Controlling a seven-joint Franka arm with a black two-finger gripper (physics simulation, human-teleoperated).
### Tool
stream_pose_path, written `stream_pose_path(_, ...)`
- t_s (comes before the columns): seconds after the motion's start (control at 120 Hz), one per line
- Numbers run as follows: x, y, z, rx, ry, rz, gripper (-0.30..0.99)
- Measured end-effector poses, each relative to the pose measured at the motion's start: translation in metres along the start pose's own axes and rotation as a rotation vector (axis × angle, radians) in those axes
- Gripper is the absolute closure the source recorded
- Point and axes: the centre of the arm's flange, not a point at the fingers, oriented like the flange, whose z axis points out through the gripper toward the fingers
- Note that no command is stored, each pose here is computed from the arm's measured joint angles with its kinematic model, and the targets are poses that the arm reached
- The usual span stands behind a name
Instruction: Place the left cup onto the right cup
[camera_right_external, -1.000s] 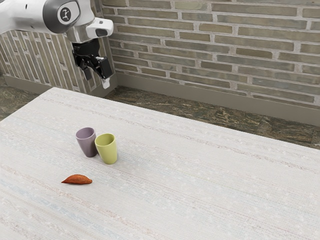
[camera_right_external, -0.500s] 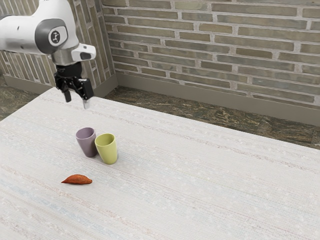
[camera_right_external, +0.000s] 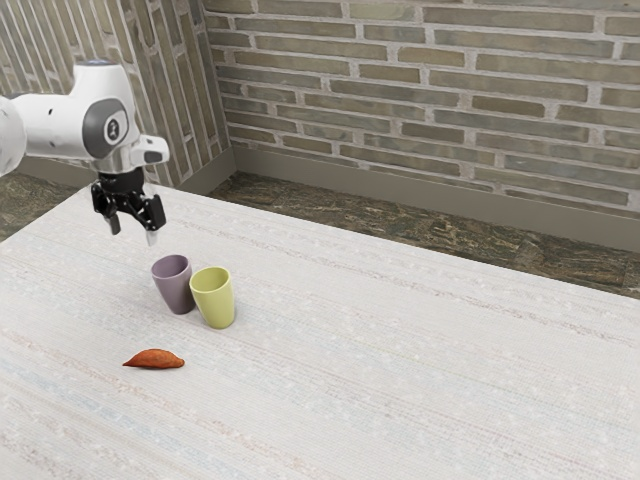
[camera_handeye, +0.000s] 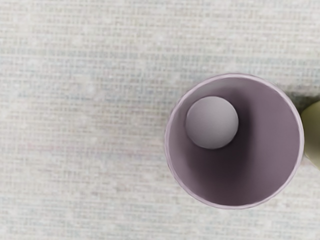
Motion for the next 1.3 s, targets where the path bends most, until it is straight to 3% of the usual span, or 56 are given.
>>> stream_pose_path(0.158,0.014,-0.008,0.041,-0.009,-0.005,0.006,0.0)
stream_pose_path(0.383,0.027,-0.004,0.057,-0.009,0.045,0.038,0.0)
stream_pose_path(0.65,0.037,-0.001,0.097,-0.026,0.043,0.056,0.01)
stream_pose_path(0.692,0.038,-0.001,0.098,-0.025,0.045,0.06,0.06)
stream_pose_path(0.833,0.04,-0.002,0.098,-0.021,0.059,0.071,0.43)
stream_pose_path(0.933,0.042,0.004,0.098,-0.023,0.067,0.089,0.59)
stream_pose_path(1.058,0.042,0.007,0.099,-0.025,0.069,0.101,0.69)
stream_pose_path(1.3,0.042,0.008,0.096,-0.029,0.075,0.108,0.76)
